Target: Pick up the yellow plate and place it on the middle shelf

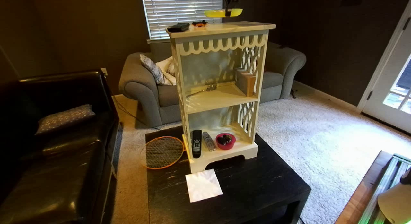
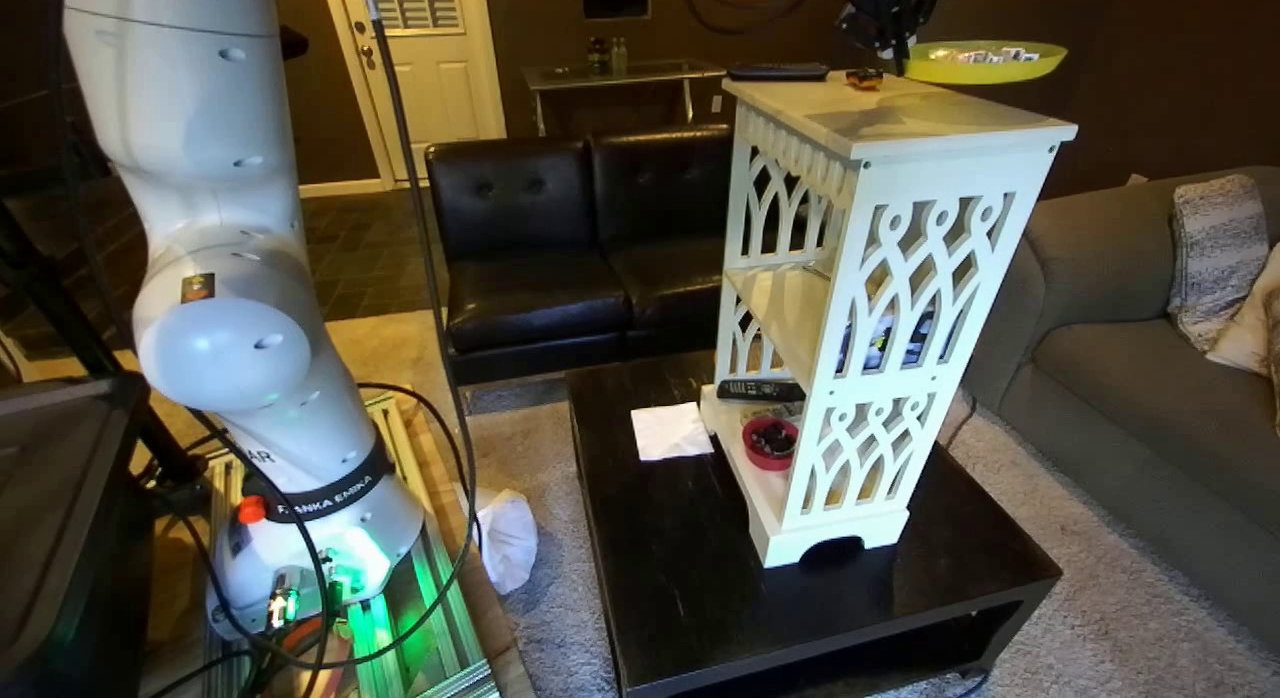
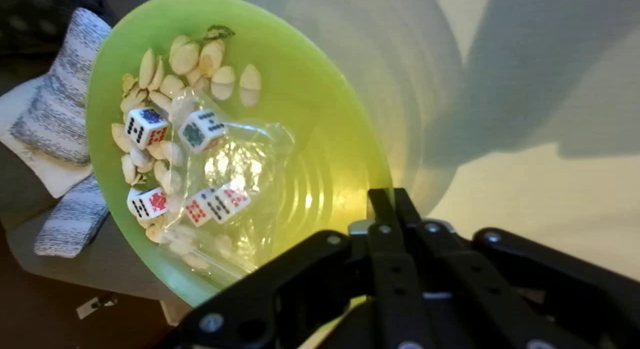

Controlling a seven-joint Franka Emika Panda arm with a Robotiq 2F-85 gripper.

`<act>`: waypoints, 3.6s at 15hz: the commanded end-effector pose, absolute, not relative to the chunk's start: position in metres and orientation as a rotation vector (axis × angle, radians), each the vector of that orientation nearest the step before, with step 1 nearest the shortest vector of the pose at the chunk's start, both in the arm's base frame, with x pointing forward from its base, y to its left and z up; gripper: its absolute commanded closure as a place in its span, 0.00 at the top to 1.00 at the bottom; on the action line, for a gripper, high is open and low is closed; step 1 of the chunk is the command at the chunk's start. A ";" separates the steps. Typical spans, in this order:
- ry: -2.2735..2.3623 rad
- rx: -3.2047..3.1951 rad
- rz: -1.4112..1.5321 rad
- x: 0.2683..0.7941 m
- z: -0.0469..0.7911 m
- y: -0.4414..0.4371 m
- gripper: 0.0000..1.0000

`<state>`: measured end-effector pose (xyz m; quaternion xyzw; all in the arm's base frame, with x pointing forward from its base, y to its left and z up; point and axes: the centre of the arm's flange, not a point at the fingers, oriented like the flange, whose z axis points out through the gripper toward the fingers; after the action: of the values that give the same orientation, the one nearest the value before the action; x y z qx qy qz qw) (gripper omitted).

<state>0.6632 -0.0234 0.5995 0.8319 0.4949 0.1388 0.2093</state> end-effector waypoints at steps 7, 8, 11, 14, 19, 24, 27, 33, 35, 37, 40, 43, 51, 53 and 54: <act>1.161 2.224 0.338 0.597 0.580 0.056 0.01; 1.111 2.239 0.350 0.590 0.584 0.063 0.01; 0.948 2.309 0.376 0.566 0.601 0.068 0.01; 0.928 2.351 0.360 0.544 0.613 0.077 0.01; 1.016 2.333 0.318 0.513 0.614 0.112 0.01; 1.080 2.353 0.307 0.491 0.601 0.147 0.01; 1.107 2.355 0.312 0.480 0.591 0.163 0.01; 1.165 2.322 0.284 0.487 0.581 0.179 0.04; 1.158 2.326 0.281 0.489 0.580 0.175 0.04; 1.156 2.328 0.280 0.489 0.580 0.174 0.04; 1.143 2.326 0.273 0.488 0.577 0.176 0.01; 1.131 2.290 0.238 0.468 0.561 0.186 0.01; 1.089 2.052 0.329 0.390 0.520 0.243 0.01; 1.117 2.001 0.353 0.371 0.503 0.258 0.01; 1.148 2.003 0.353 0.364 0.495 0.265 0.01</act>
<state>0.3970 0.2554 0.5141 0.8052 0.4440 0.1231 0.3735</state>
